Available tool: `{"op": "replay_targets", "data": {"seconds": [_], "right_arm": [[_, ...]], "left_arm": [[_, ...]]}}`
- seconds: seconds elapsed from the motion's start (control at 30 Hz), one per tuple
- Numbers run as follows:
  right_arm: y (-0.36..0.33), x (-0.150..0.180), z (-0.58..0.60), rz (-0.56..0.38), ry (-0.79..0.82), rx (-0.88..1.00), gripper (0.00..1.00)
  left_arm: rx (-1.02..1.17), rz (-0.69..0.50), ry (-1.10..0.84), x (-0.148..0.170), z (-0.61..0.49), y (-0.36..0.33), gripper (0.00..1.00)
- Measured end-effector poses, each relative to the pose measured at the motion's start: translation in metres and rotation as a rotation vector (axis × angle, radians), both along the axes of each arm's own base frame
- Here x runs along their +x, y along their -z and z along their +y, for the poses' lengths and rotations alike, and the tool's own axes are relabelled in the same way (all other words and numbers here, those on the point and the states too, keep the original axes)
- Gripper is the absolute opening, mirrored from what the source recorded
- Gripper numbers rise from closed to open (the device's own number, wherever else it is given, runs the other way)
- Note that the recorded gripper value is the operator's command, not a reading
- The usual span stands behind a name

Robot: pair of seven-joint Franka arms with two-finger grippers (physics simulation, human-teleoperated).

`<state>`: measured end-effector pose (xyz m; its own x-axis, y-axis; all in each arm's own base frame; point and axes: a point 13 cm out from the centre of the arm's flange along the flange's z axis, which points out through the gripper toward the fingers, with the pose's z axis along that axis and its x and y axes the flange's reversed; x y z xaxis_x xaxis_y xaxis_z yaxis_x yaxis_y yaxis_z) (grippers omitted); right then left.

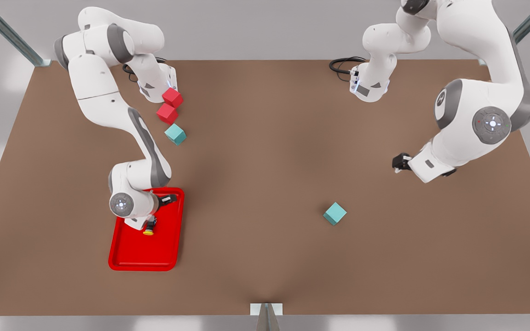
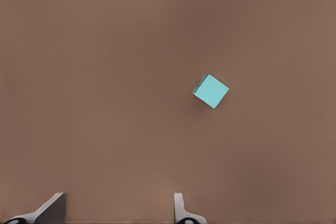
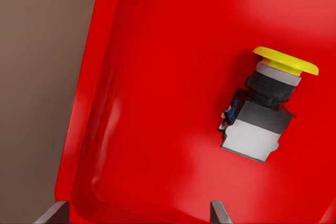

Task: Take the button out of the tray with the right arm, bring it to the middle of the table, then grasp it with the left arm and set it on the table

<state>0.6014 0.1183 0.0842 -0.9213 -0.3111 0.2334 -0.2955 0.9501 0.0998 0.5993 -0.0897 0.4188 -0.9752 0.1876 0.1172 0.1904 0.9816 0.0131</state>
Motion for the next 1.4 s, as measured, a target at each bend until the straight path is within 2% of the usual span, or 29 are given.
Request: {"op": "replay_targets", "data": {"seconds": [0.3, 0.5, 0.57, 0.63, 0.9, 1.13, 1.37, 1.4], "right_arm": [[0.020, 0.019, -0.012, -0.146, 0.103, 0.018, 1.00], [0.007, 0.047, -0.058, -0.226, 0.158, -0.015, 1.00], [0.004, 0.053, -0.062, -0.242, 0.160, -0.023, 1.00], [0.006, 0.054, -0.061, -0.245, 0.160, -0.028, 1.00], [0.025, 0.047, -0.063, -0.225, 0.181, -0.035, 1.00], [0.031, 0.052, -0.062, -0.246, 0.207, -0.031, 1.00], [0.047, 0.036, -0.057, -0.222, 0.210, -0.038, 1.00], [0.047, 0.035, -0.055, -0.221, 0.209, -0.038, 0.95]], "left_arm": [[0.013, 0.080, -0.024, 0.010, -0.001, 0.040, 1.00], [0.058, 0.313, 0.009, -0.025, -0.031, 0.109, 1.00], [0.056, 0.356, -0.004, -0.016, -0.032, 0.123, 1.00], [0.056, 0.386, -0.015, -0.008, -0.033, 0.129, 1.00], [0.086, 0.467, -0.024, -0.026, -0.038, 0.128, 1.00], [0.102, 0.481, -0.024, -0.032, -0.045, 0.126, 1.00], [0.107, 0.483, -0.032, -0.034, -0.044, 0.123, 1.00], [0.108, 0.482, -0.033, -0.034, -0.044, 0.122, 1.00]]}}
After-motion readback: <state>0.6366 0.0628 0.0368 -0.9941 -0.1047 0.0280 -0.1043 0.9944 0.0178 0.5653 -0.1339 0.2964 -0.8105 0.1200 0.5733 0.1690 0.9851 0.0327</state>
